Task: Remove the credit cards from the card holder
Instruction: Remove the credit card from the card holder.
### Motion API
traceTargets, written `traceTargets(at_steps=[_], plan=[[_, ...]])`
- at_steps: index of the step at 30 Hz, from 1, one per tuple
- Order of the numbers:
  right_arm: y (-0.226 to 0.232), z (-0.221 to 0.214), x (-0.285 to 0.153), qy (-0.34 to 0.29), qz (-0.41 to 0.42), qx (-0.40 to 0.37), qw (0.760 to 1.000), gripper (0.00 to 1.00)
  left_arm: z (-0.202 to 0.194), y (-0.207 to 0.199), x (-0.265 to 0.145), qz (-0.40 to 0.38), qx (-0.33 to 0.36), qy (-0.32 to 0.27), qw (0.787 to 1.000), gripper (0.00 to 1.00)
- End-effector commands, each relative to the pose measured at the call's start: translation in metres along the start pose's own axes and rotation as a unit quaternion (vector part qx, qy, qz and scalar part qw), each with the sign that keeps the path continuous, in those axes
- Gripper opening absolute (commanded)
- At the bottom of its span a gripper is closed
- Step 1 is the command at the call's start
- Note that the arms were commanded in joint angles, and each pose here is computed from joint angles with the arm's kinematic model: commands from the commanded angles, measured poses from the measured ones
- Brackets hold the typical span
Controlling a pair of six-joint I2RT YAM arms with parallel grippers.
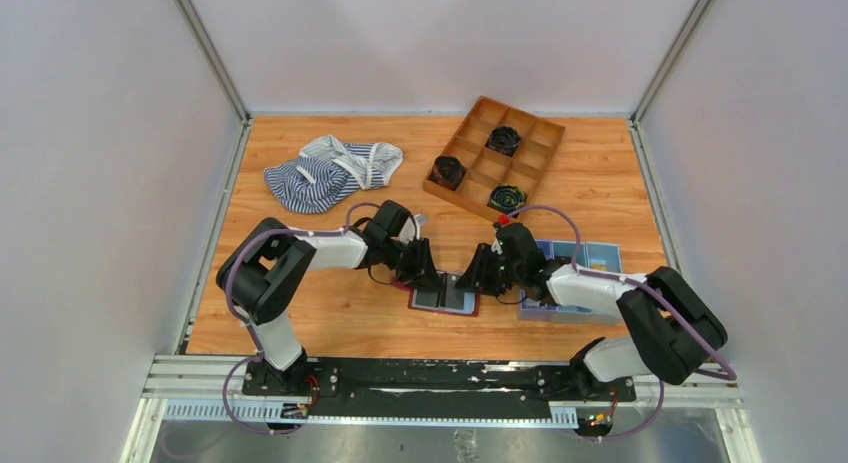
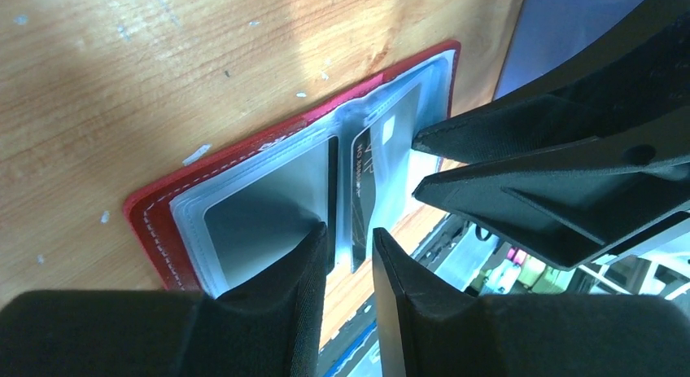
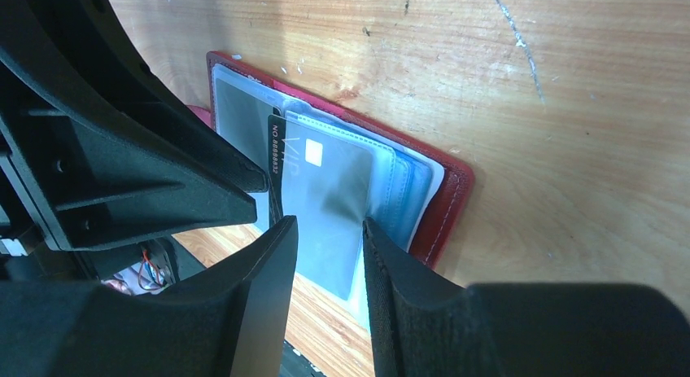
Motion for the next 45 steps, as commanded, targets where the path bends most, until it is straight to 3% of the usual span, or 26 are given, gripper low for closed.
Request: traceTargets(at_steps=[1, 12, 19, 39, 45], plan=[[-0.037, -0.035, 0.0, 0.052, -0.064, 0.018, 0.996, 0.4, -0.004, -0.008, 0.007, -0.021, -0.001, 0.017, 1.0, 0.3], [-0.035, -0.034, 0.002, 0.051, -0.056, 0.02, 0.997, 0.4, -0.005, -0.013, 0.015, -0.024, -0.006, 0.022, 0.999, 0.24], [-0.036, -0.036, 0.003, 0.053, -0.057, 0.021, 0.997, 0.4, -0.002, -0.016, 0.015, -0.024, -0.009, 0.009, 1.0, 0.0], [-0.027, -0.025, -0.006, 0.051, -0.042, 0.018, 0.998, 0.4, 0.015, 0.009, -0.035, -0.049, -0.032, -0.039, 0.998, 0.0], [0.002, 0.007, -0.03, 0.022, -0.016, -0.026, 0.999, 0.56, 0.013, -0.015, -0.048, -0.086, 0.002, -0.033, 0.996, 0.0]])
Point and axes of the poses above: each gripper's point midway between its finger pads, its own x axis out along the fingers, its own y axis along the line the jaws close on, z = x × y, the point moved 1 cm from there along -x, back along the fingers, and after that the axes turned 15 degrees about -x, right-handed, at the moved point
